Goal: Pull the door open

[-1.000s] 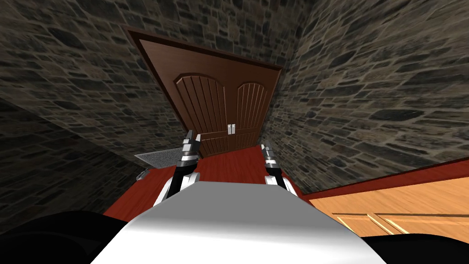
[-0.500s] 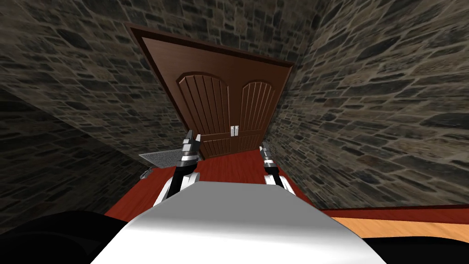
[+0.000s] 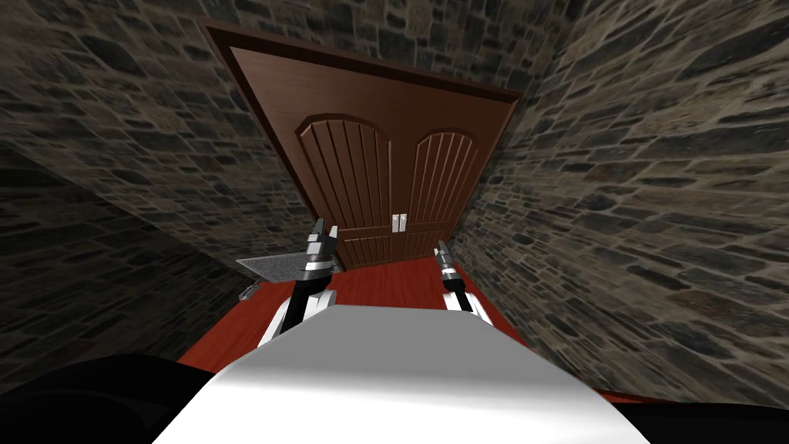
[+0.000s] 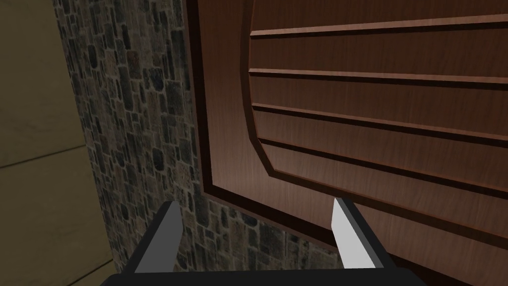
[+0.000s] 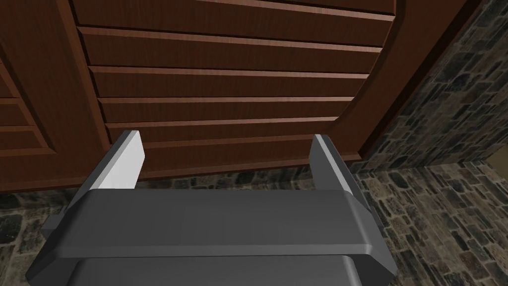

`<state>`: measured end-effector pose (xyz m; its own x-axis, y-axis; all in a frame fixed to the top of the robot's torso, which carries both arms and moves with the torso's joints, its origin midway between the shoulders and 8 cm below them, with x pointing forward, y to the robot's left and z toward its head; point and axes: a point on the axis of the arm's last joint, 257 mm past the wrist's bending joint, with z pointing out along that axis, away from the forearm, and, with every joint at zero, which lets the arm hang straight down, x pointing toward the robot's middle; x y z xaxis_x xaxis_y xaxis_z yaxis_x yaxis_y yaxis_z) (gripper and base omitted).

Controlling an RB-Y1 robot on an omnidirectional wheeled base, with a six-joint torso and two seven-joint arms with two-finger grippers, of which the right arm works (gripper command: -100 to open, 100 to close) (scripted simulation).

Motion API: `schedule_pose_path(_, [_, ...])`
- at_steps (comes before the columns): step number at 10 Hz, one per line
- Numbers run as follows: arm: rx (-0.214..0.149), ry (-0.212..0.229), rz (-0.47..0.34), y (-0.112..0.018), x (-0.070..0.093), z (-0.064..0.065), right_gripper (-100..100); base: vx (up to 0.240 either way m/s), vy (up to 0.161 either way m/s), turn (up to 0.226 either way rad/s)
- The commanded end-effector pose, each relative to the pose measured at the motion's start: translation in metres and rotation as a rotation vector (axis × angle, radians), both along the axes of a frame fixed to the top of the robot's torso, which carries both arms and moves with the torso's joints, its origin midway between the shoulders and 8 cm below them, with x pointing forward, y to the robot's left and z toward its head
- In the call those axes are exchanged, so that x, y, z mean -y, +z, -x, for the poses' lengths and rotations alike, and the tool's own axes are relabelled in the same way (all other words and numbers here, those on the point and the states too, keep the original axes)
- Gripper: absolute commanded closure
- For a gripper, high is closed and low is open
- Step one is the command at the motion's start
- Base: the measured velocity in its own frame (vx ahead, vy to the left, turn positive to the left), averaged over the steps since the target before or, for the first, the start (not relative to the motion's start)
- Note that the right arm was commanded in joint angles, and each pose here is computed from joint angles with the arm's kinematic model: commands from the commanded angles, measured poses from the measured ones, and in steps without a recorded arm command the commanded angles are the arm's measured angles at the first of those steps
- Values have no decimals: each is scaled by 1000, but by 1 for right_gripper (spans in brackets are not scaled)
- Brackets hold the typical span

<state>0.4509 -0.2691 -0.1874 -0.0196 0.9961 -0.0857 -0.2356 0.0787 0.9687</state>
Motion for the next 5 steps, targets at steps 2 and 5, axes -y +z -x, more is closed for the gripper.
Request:
schedule_pose_path(2, [-40, 6, -9, -18, 3, -7, -100, 147, 38, 81])
schedule_pose_path(5, [-90, 13, -22, -41, 6, -15, -100, 151, 13, 93])
